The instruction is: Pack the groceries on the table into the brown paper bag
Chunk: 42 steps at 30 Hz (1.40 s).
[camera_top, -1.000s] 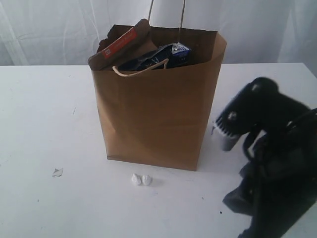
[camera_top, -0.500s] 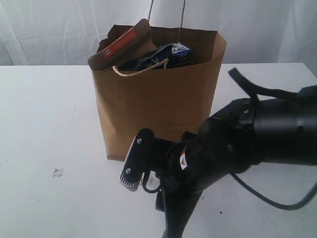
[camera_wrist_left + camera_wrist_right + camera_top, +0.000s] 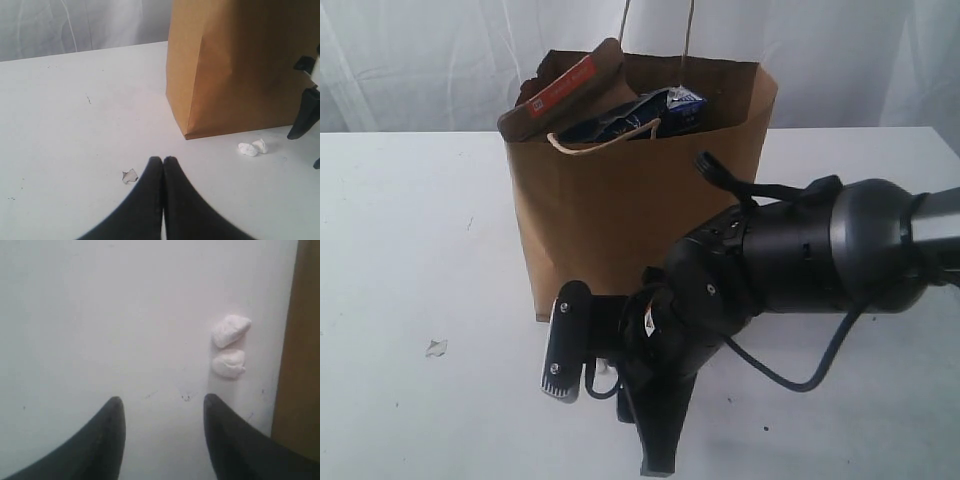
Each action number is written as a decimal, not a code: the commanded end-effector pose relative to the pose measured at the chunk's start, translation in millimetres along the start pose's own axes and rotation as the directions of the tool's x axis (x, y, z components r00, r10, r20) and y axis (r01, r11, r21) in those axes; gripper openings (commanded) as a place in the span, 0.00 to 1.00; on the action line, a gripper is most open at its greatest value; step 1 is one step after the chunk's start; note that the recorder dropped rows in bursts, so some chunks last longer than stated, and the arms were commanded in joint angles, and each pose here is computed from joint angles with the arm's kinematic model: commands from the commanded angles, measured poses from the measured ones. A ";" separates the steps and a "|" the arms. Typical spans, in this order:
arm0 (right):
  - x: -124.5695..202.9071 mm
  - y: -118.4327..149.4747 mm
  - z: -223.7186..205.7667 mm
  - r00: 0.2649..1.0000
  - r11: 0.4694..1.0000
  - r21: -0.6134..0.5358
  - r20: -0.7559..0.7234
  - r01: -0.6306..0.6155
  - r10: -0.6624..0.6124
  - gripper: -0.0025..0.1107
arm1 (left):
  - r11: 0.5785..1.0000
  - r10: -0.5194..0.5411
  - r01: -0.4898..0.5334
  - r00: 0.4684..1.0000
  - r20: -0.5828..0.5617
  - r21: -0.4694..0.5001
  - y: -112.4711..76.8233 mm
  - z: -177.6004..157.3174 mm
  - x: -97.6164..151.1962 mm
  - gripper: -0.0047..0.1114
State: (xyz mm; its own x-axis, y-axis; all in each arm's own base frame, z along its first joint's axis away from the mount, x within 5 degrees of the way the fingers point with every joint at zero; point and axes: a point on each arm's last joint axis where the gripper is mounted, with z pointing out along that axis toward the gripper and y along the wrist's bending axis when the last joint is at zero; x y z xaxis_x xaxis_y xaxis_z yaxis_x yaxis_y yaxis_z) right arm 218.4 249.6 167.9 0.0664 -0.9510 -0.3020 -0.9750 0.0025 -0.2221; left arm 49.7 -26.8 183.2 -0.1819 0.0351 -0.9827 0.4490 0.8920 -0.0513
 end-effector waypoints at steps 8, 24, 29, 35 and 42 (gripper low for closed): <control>-6.4 0.4 -0.7 0.995 0.996 -0.006 0.053 -0.090 0.090 0.43 | 1.000 -0.011 0.011 1.000 0.005 -0.001 0.0 -0.1 0.4 0.04; -8.3 -8.2 17.1 0.990 0.992 0.061 0.102 -0.107 0.100 0.43 | 1.000 -0.011 0.011 1.000 0.005 -0.001 0.0 -0.1 0.4 0.04; -8.8 -10.0 30.4 0.990 0.992 0.052 0.086 -0.116 0.112 0.43 | 1.000 -0.011 0.011 1.000 0.005 -0.001 0.0 -0.1 0.4 0.04; -14.4 -21.3 30.9 0.987 0.989 0.081 0.112 -0.128 0.118 0.43 | 1.000 -0.011 0.011 1.000 0.005 -0.001 0.0 -0.1 0.4 0.04; -6.6 -28.9 30.3 0.981 0.981 0.089 0.104 -0.171 0.162 0.43 | 1.000 -0.011 0.011 1.000 0.005 -0.001 0.0 -0.1 0.4 0.04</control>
State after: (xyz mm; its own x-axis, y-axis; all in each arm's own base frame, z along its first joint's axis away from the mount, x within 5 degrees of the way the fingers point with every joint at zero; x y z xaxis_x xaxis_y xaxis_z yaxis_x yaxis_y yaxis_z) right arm 244.2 269.0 145.6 -0.0520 -0.9077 -0.4164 -0.9582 0.1629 -0.2353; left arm 49.7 -26.8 183.2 -0.1819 0.0351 -0.9827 0.4490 0.8920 -0.0513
